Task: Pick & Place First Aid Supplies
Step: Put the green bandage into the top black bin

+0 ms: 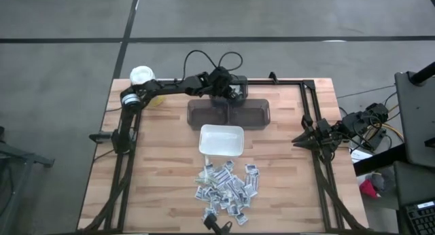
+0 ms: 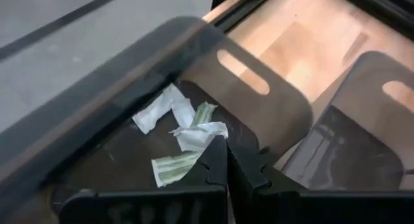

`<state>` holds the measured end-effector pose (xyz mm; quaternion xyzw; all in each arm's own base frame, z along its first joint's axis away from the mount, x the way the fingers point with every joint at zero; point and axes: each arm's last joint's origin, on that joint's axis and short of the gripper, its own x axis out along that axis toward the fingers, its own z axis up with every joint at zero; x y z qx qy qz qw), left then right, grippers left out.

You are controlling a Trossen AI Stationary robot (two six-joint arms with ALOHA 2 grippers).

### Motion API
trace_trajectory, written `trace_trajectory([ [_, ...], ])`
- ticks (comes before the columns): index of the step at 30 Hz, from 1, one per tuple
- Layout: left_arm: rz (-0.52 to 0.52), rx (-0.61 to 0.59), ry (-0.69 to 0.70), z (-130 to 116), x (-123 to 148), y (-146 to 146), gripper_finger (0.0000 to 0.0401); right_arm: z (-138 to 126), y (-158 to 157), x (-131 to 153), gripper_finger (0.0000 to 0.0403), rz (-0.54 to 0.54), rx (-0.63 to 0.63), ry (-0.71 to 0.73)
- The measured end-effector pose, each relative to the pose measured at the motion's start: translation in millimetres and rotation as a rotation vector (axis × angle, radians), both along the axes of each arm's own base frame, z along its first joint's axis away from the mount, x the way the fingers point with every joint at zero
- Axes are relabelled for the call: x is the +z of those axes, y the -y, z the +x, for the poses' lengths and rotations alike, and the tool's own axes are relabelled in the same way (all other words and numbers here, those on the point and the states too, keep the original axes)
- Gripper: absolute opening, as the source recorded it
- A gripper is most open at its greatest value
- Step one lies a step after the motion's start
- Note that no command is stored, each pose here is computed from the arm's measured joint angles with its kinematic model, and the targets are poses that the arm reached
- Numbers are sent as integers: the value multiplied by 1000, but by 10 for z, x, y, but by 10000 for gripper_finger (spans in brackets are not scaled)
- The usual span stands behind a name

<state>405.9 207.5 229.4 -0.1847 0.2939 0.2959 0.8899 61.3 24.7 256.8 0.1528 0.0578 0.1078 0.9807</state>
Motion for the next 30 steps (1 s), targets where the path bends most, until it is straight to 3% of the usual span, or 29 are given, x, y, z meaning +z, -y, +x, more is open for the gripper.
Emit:
trace_trajectory([
  [22, -23, 9, -45, -65, -144, -11, 3, 0, 0, 3, 59, 1, 0, 3],
  [30, -30, 32, -28, -74, -126, -28, 89, 0, 0, 3, 59, 1, 0, 3],
])
